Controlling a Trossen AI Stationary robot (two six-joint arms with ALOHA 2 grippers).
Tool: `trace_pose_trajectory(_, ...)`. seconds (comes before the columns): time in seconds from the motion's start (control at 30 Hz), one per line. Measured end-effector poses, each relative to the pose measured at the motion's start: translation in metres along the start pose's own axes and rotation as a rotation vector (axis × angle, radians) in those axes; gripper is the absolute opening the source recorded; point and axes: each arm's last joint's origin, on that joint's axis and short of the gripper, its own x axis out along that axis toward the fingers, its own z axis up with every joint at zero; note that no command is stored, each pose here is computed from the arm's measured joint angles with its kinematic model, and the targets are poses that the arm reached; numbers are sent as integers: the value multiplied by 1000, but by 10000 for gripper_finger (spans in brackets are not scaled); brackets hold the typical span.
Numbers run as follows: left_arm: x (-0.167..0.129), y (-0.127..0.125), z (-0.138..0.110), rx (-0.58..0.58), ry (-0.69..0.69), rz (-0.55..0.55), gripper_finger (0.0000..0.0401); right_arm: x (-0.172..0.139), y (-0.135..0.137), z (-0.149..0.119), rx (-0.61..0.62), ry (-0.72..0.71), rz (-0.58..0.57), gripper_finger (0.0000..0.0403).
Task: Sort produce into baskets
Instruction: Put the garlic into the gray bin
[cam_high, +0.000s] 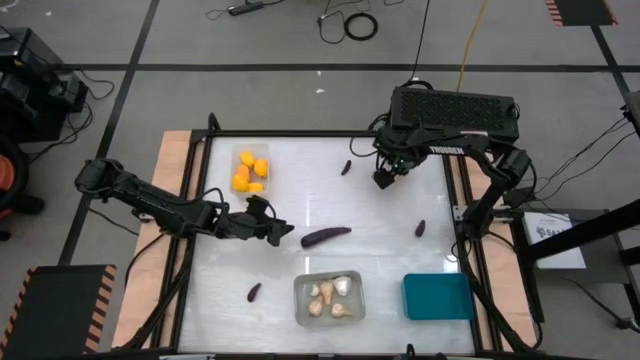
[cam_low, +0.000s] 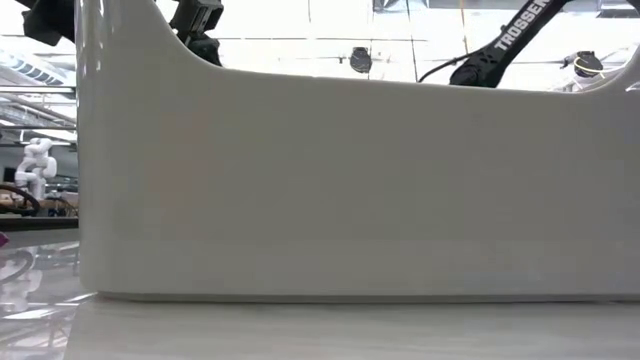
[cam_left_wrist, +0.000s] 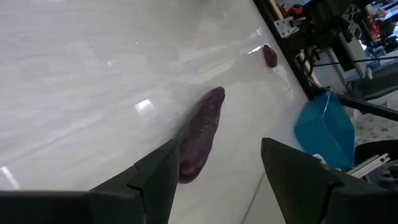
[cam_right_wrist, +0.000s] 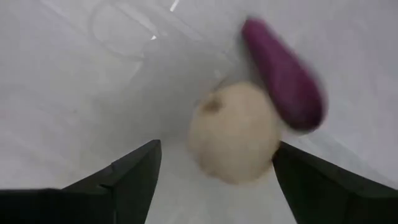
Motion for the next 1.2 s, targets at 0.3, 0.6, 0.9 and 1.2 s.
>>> trace_pose_trajectory(0.3, 0, 0, 0, 25, 5, -3, 232, 2, -1, -1, 2, 3, -7, 181)
trace_pose_trajectory(0.6, 0, -1, -1, 27, 32, -16, 232, 1, 1, -3, -1, 15, 10, 42)
trace_pose_trajectory(0.9, -4, -5, -10, 51, 62, -39, 232, -26, 41, -23, -83, 23, 217, 20)
trace_pose_trajectory(1.2, -7, -7, -17, 158, 82, -60, 232, -83, 110, -74, -218, -112, 462, 15)
